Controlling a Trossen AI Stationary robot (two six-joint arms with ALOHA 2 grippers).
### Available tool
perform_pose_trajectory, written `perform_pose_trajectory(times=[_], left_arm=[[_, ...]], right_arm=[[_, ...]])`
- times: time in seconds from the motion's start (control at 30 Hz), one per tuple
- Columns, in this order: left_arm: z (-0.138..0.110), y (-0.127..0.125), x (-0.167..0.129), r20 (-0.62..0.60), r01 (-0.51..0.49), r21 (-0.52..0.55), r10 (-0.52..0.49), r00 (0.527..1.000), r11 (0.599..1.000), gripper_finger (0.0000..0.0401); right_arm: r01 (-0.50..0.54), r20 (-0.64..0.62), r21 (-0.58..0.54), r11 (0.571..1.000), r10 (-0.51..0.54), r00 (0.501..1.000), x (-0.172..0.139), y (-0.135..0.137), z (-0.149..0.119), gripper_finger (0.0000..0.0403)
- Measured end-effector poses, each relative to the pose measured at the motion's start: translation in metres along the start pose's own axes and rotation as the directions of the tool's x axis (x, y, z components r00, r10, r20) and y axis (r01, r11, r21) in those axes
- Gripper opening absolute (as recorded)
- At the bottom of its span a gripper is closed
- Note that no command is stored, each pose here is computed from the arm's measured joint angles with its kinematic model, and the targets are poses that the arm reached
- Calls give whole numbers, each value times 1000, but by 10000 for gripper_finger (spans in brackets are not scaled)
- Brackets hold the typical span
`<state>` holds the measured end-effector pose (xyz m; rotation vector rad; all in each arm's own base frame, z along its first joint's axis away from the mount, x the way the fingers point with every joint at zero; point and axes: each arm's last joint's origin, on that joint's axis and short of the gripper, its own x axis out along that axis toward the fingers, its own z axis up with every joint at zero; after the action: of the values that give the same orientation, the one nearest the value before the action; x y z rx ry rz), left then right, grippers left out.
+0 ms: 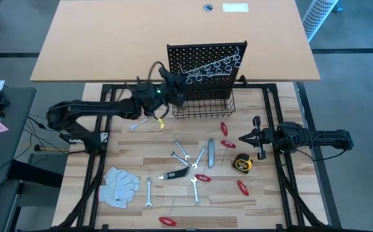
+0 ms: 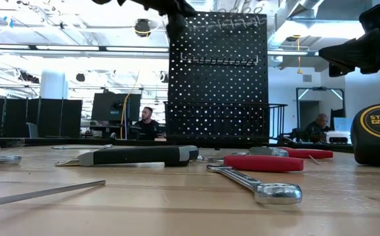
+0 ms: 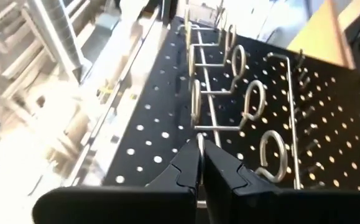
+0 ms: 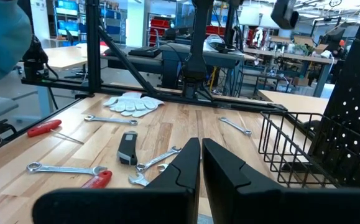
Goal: Hang tools onto peg board
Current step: Hang the hook on the pegboard
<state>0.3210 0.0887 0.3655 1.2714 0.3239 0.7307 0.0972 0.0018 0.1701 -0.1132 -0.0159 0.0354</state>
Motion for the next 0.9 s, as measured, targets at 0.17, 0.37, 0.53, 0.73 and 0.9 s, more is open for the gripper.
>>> perform_pose_trajectory(times=[0.17,0.37,0.53,0.73,0.9], left_arm=[[-12,23,-9,80,15,-48,-12,997,999,3],[-26,33,-6,141,13,-26,-9,990,1000,2],[-33,43,-1,129,-3,-10,4,992,1000,2],[-35,57,3,165,-8,10,6,986,1000,2],[-41,62,6,175,7,1,-7,985,1000,2]], right_arm=[[0,-1,0,1000,0,1000,0,0,0,27],[0,-1,0,1000,0,1000,0,0,0,27],[0,0,0,1000,0,1000,0,0,0,27],[0,0,0,1000,0,1000,0,0,0,27],[0,0,0,1000,0,1000,0,0,0,27]])
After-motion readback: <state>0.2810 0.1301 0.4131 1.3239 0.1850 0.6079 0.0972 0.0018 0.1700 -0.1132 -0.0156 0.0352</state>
